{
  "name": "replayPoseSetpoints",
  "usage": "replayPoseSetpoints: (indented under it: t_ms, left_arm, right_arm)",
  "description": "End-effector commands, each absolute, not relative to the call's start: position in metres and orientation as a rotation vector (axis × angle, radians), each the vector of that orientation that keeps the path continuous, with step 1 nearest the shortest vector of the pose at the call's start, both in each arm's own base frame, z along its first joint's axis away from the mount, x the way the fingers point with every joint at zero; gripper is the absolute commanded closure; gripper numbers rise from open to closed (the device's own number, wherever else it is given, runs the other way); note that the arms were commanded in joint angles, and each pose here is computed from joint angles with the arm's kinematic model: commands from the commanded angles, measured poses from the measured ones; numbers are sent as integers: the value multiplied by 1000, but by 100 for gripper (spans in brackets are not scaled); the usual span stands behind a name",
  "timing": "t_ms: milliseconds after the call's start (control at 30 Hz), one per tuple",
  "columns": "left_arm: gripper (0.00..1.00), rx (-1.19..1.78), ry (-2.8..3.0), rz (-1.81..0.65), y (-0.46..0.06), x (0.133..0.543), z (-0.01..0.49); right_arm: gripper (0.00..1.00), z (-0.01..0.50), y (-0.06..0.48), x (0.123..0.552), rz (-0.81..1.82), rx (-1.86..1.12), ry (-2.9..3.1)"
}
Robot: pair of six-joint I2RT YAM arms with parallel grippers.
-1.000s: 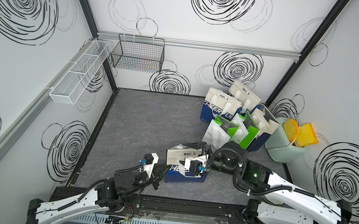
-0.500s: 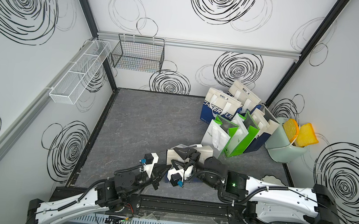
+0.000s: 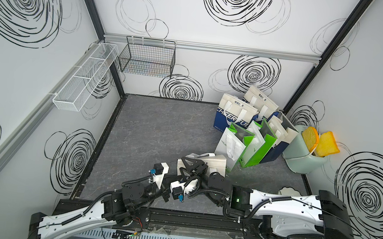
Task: Open the takeout bag
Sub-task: Open the takeout bag at the center of the board.
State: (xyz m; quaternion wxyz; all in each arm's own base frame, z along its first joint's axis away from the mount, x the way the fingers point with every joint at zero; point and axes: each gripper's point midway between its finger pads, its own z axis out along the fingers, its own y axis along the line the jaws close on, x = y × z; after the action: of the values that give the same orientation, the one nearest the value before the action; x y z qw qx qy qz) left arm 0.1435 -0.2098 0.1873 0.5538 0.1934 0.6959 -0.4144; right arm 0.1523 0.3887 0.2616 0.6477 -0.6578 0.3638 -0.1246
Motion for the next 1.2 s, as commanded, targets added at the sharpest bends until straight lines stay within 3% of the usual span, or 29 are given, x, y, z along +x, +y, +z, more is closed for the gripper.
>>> replayPoseSetpoints:
  t_ms: [0,200,367,767,800,1167]
  left_arm:
    - [100,437,1590,-1036,-211,141,209]
    - [100,436,1594,-1034,-211,141,207]
    - [100,435,1596,-1035,-211,141,207]
    - [100,433,1598,-1028,-210,142,205]
    - [100,432,1596,-1029,-210,142,206]
    - [100,432,1603,-1025,-209,142,204]
  right_arm:
    - [39,282,380,171,-413,-1405,853]
    - [44,286,379,174,-440,-1383,859]
    - [55,290,380,175,-431,-1376,863]
    - [91,296,381,170,-332,-1369,897]
    - [99,299,381,170,-309,-1364,906]
    - [100,339,371,170,4,-1219,1033]
